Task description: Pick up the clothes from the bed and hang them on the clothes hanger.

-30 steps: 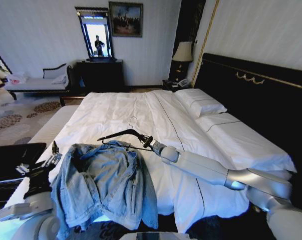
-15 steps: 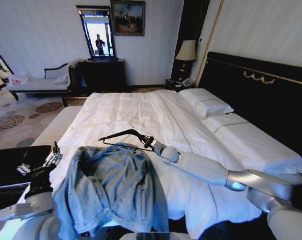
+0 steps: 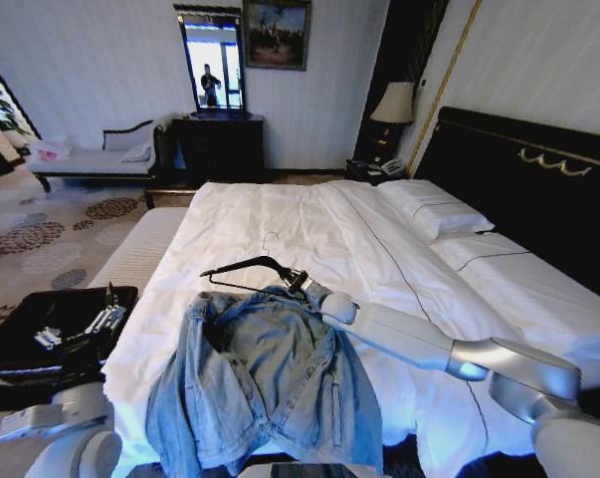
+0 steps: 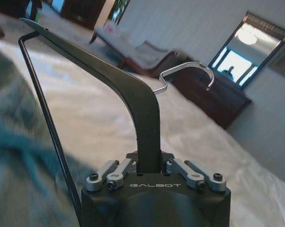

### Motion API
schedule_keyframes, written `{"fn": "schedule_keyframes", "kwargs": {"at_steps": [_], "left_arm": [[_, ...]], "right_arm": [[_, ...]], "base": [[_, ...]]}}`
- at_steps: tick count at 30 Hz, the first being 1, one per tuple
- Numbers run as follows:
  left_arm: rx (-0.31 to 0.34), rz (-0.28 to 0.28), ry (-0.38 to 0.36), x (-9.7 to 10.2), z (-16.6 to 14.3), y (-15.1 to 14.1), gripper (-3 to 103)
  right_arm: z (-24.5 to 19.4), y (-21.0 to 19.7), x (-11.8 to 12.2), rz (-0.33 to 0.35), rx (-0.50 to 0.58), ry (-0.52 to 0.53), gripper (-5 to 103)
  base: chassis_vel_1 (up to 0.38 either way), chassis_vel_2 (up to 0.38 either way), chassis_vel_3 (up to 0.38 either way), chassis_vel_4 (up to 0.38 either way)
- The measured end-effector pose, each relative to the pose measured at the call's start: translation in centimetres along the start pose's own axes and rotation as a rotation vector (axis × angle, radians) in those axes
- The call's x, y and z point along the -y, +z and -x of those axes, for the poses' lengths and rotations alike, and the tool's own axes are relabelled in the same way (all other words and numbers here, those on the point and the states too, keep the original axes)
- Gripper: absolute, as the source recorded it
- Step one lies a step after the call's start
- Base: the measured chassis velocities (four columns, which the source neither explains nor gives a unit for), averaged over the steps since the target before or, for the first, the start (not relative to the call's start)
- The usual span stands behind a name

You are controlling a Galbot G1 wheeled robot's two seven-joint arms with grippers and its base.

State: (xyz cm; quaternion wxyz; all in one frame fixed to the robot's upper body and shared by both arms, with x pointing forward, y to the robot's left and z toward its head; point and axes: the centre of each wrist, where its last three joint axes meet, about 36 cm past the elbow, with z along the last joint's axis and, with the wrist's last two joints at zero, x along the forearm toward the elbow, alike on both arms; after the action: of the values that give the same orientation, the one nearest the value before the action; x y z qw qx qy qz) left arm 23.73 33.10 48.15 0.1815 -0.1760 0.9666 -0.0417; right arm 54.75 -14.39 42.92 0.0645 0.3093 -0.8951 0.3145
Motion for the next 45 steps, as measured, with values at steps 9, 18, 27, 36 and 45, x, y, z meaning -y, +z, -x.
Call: {"fn": "schedule_keyframes", "kwargs": {"at_steps": [9, 18, 27, 36, 45], "left_arm": [[0.001, -0.005, 0.001, 0.2, 0.0, 0.1, 100], [-0.001, -0.012, 0.006, 0.7, 0.0, 0.4, 100], [-0.003, 0.000, -0.006, 0.0, 0.1, 0.5, 100], [0.001, 0.012, -0.032, -1.2, 0.2, 0.7, 100], [0.013, 0.009, -0.053, -2.1, 0.5, 0.6, 100]], "right_arm": [[-3.0, -1.4, 3.0, -0.046, -0.123, -0.082, 22], [-4.5, -1.4, 4.6, -0.083, -0.156, -0.234, 22], [-1.8, -1.3, 1.9, -0.127, -0.266, -0.217, 22], [0.9, -2.3, -0.4, -0.177, -0.369, -0.198, 22], [4.6, -5.7, -4.4, -0.199, -0.341, -0.260, 22]], "base": [[-0.038, -0.037, 0.010, 0.016], [0.000, 0.000, 0.000, 0.000], [0.000, 0.000, 0.000, 0.000], [0.000, 0.000, 0.000, 0.000], [0.000, 0.000, 0.000, 0.000]]}}
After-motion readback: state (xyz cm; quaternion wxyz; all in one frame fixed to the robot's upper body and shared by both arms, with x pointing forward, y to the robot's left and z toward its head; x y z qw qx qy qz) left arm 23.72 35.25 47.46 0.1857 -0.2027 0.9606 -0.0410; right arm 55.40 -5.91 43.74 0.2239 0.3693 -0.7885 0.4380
